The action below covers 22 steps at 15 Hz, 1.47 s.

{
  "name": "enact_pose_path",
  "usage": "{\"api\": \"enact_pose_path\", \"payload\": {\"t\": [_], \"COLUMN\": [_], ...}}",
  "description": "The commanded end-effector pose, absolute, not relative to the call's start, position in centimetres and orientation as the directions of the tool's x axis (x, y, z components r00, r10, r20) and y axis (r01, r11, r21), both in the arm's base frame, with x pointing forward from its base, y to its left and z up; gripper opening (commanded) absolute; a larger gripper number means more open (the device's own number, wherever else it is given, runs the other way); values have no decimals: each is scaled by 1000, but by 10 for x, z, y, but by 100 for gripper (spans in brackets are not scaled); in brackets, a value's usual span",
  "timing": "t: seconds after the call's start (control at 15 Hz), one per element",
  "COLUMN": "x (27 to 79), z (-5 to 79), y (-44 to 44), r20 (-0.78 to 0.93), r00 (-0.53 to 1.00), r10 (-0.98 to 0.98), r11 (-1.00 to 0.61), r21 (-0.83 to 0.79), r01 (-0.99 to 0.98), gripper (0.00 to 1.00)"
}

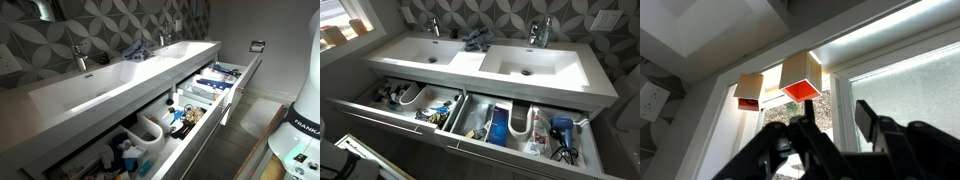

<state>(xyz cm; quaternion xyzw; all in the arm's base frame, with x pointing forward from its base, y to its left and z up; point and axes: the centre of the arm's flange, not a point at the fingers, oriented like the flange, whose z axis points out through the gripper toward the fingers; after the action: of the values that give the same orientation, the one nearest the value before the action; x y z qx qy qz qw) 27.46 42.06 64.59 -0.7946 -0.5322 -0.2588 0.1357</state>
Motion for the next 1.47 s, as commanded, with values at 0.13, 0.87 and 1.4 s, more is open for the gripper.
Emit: {"api": "enact_pose_path", "payload": {"t": [0.13, 0.87, 1.4], "x": [291, 302, 339], "z": [654, 639, 568], "y": [457, 475, 489], "r20": [677, 735, 732], "r00": [102, 4, 56], "r10": [729, 678, 679], "r11": [-166, -10, 30], "r21": [30, 4, -105], "r01": [986, 1000, 994], "gripper": [3, 0, 0]}}
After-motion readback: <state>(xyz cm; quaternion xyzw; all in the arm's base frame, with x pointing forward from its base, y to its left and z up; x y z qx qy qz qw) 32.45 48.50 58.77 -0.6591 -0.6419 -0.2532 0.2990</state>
